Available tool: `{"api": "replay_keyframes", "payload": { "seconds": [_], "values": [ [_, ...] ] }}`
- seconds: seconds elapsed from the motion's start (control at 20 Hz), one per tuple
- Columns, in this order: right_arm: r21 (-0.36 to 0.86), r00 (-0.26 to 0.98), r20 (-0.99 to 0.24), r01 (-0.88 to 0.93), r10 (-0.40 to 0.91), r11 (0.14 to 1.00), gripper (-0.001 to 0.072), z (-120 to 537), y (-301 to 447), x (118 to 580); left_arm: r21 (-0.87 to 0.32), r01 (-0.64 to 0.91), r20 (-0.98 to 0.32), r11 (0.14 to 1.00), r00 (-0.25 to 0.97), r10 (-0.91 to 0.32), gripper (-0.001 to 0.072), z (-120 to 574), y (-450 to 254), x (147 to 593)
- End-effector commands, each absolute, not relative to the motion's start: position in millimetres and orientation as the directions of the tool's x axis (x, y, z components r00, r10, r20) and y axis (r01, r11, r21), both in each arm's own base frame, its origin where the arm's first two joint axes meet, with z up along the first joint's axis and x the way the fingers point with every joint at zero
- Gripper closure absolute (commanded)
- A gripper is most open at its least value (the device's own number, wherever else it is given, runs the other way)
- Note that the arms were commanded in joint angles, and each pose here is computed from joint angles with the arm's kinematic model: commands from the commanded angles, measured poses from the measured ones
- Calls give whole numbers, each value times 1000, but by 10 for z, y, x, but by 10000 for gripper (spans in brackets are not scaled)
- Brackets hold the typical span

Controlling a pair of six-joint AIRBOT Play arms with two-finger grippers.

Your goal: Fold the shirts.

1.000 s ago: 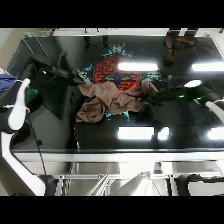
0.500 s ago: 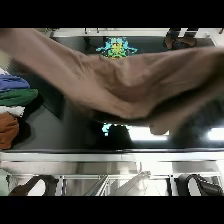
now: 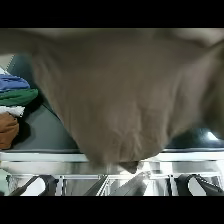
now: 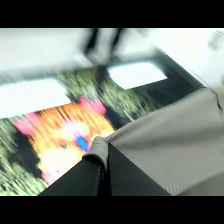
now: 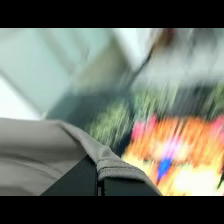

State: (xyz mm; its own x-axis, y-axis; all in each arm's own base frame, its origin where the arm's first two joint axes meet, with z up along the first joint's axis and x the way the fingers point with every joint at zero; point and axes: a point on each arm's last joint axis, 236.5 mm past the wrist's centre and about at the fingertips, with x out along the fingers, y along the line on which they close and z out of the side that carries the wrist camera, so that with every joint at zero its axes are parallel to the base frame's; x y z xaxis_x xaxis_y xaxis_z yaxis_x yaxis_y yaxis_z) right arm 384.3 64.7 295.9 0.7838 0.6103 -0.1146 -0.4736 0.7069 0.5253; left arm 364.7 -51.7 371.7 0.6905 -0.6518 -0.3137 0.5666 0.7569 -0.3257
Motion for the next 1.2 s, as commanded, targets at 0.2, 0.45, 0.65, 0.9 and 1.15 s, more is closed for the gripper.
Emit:
{"api": "replay_keyframes", "payload": {
  "seconds": [0.2, 0.45, 0.65, 0.9, 1.15],
  "values": [
    [699, 681, -425, -172, 596, 694, 685, 210, 946, 5280, -450, 556, -676, 698, 299, -674, 675, 491, -1815, 5489],
    [662, 676, -442, -196, 589, 723, 321, 359, 601, 5198, -465, 465, -683, 753, 352, -640, -13, 169, -1732, 5811],
    [495, 599, -671, -76, 436, 866, 282, 209, 73, 4933, -561, 328, -726, 760, 245, -642, -13, 485, -1126, 5216],
    [417, 440, -821, 24, 364, 909, 98, -103, -226, 5027, -673, 78, -738, 736, 0, -675, 4, 268, -773, 4059],
    [463, 301, -843, -16, 446, 886, 100, -494, -96, 5271, -668, -202, -727, 716, -25, -686, 3, -412, -754, 3096]
  ]
}}
